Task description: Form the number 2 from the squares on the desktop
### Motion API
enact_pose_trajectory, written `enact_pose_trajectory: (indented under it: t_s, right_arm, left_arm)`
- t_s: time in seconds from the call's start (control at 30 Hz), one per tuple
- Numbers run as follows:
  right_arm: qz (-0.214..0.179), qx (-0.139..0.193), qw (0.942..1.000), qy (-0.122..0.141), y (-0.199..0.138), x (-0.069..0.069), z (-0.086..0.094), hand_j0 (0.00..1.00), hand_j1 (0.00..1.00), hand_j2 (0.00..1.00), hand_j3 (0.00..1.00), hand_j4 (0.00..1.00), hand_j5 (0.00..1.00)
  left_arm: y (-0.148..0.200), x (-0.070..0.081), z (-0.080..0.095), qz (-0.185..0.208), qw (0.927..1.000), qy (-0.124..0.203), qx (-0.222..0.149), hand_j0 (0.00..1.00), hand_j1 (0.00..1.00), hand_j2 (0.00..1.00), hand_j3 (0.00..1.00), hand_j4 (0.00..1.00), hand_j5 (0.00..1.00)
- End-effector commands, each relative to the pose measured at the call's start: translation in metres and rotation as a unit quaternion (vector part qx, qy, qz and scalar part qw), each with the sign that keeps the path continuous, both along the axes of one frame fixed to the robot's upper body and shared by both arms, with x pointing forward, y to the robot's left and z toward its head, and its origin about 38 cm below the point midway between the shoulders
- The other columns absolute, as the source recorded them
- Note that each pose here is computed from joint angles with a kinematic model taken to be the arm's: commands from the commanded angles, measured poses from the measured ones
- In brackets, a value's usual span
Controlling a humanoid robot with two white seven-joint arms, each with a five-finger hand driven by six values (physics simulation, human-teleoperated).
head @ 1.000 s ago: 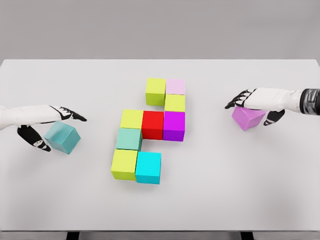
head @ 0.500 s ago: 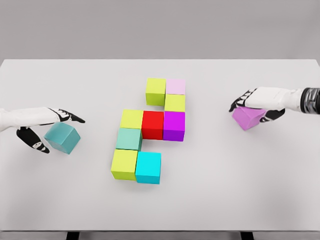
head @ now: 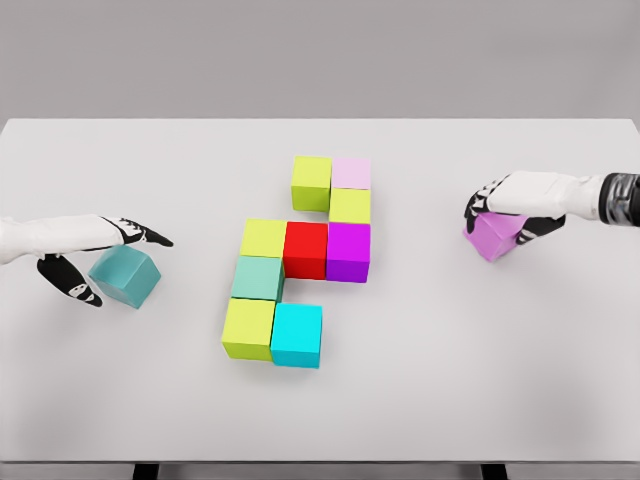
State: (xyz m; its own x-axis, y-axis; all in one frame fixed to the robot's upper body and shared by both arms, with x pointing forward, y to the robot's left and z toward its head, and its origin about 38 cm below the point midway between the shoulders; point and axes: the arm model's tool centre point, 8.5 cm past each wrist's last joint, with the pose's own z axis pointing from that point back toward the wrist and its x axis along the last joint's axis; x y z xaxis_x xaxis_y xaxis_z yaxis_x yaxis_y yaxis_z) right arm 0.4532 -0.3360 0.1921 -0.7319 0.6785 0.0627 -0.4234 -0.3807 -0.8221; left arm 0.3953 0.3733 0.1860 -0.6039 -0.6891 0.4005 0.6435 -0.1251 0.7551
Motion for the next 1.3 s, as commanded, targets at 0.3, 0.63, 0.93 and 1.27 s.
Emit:
enact_pose_trajectory:
  t_s: [0.3,0.63,0.93,1.27]
  right_arm:
    - [-0.001,0.012,0.9998,-0.015,-0.001,0.004,0.017,0.55,0.55,0.55,0.55,0.55,0.55]
    - [0.102,0.016,0.9933,-0.051,0.051,-0.031,0.043,0.54,0.54,0.54,0.54,0.54,0.54]
    - [0.173,0.006,0.9834,-0.056,0.073,-0.076,0.050,0.55,0.55,0.55,0.55,0.55,0.55]
    - [0.201,0.006,0.9795,0.000,0.088,-0.091,0.016,0.57,0.57,0.57,0.57,0.57,0.57]
  left_arm:
    - [-0.001,0.000,-0.001,0.000,1.0000,0.002,-0.004,1.00,1.00,1.00,1.00,1.00,1.00]
    - [-0.002,-0.002,-0.006,0.000,1.0000,0.007,-0.005,0.91,0.91,0.91,0.91,0.91,0.91]
    - [-0.002,-0.006,-0.012,-0.007,0.9999,0.010,0.005,0.58,0.58,0.58,0.58,0.58,0.58]
    - [-0.001,-0.006,-0.011,-0.007,0.9999,0.009,0.006,0.55,0.55,0.55,0.55,0.55,0.55]
